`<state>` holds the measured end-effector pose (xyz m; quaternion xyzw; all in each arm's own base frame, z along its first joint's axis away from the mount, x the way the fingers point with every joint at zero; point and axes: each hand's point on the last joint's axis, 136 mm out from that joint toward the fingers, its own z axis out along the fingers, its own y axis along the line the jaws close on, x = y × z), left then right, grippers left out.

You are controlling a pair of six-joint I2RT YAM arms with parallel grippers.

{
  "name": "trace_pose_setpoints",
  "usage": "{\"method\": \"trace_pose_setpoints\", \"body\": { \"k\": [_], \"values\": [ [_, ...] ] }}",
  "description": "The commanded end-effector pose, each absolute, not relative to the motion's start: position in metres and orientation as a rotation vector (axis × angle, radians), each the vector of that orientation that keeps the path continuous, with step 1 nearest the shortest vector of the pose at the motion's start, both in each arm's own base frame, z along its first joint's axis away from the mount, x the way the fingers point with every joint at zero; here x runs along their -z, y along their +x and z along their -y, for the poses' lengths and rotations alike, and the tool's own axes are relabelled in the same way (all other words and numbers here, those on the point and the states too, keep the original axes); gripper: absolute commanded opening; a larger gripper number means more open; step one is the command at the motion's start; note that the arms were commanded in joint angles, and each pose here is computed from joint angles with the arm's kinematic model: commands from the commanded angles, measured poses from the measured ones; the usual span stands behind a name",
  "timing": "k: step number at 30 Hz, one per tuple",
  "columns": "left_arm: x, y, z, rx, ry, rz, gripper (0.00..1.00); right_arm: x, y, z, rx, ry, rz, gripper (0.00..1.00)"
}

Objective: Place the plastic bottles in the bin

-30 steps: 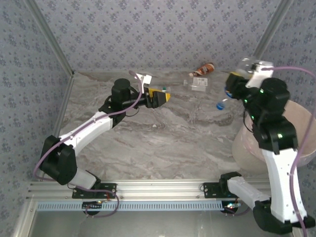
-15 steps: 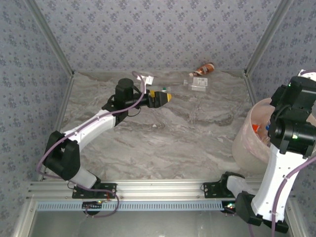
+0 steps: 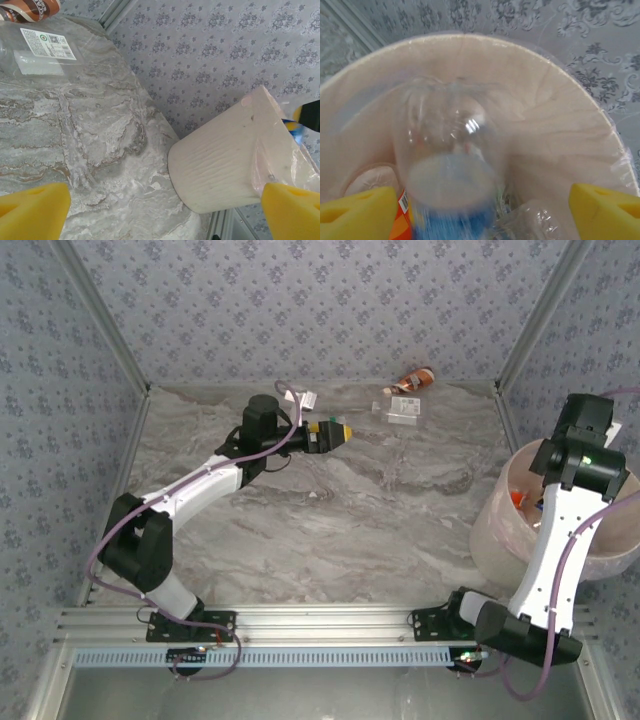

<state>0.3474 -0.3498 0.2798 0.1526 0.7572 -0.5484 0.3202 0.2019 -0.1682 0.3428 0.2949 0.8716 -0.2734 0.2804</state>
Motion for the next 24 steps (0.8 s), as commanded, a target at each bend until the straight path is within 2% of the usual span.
{"method": "trace_pose_setpoints", "body": {
  "k": [1,7,18,24],
  "values": [
    [-0.294,0.347,0.352,1.467,0.42,-1.952,0.98,-0.356,0.193,0.167,0.738,0.823,-2.3,0.95],
    [-0.292,0.349,0.353,1.469,0.407,-1.959,0.98,-0.362,0.202,0.154,0.628,0.777,-2.252,1.0],
    [-0.286,0.353,0.351,1.45,0.366,-1.984,0.98,-0.367,0.224,0.148,0.559,0.762,-2.162,1.0],
    [-0.282,0.358,0.347,1.413,0.336,-2.002,0.98,-0.377,0.26,0.1,0.29,0.591,-2.119,1.0]
  ]
}}
